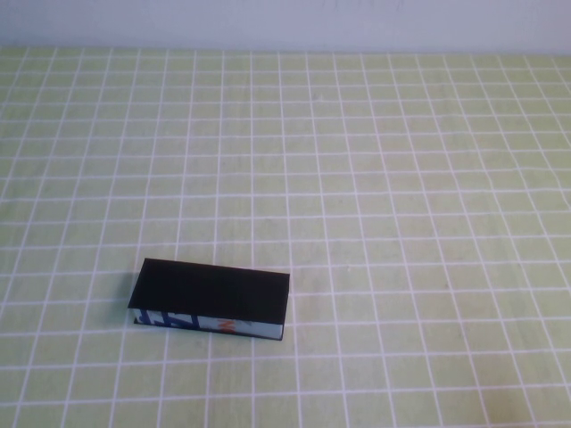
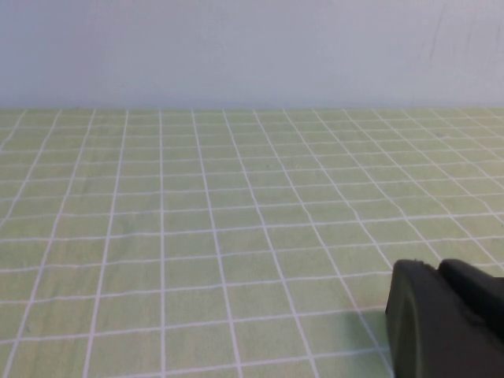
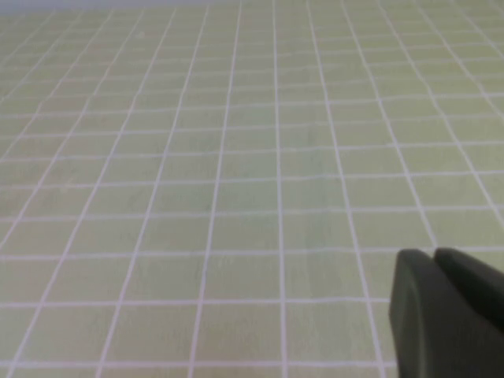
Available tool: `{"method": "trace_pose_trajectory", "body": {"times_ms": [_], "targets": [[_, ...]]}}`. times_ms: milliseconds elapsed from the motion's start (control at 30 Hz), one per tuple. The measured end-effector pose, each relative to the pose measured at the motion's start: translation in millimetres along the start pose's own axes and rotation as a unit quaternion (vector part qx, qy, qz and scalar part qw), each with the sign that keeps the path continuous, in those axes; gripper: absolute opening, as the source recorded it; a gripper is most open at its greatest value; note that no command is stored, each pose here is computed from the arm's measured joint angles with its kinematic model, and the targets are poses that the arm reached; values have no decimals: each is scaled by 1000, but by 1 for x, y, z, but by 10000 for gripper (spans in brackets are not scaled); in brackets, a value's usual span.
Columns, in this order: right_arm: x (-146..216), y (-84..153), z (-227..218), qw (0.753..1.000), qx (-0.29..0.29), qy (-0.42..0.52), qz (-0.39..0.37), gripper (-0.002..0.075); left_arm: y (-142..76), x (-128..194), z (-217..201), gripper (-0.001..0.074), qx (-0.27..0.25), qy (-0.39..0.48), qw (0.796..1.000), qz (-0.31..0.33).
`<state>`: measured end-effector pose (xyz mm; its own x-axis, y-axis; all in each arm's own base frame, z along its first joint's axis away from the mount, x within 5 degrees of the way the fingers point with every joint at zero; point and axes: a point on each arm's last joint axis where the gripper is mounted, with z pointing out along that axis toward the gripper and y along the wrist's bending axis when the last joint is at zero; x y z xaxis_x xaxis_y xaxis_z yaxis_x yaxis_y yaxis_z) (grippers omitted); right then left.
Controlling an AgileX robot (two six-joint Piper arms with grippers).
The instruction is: Return glasses to glasses case
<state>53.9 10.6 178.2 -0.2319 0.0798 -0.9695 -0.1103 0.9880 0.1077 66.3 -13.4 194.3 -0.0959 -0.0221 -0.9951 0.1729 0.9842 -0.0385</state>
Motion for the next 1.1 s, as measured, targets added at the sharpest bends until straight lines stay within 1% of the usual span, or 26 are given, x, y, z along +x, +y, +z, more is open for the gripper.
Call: {"method": "trace_pose_trajectory", "body": {"times_ms": [167, 867, 933, 1100], "targets": [[4, 1, 0, 1000, -7, 24, -4, -11, 0, 0, 0, -2, 0, 0, 1000, 0], [4, 1, 0, 1000, -8, 24, -4, -11, 0, 0, 0, -2, -2, -1, 1000, 0], [4, 1, 0, 1000, -8, 24, -4, -11, 1, -1, 0, -2, -8, -3, 1000, 0], [4, 1, 0, 1000, -8, 24, -5, -11, 9, -3, 0, -2, -48, -19, 999, 3]]}}
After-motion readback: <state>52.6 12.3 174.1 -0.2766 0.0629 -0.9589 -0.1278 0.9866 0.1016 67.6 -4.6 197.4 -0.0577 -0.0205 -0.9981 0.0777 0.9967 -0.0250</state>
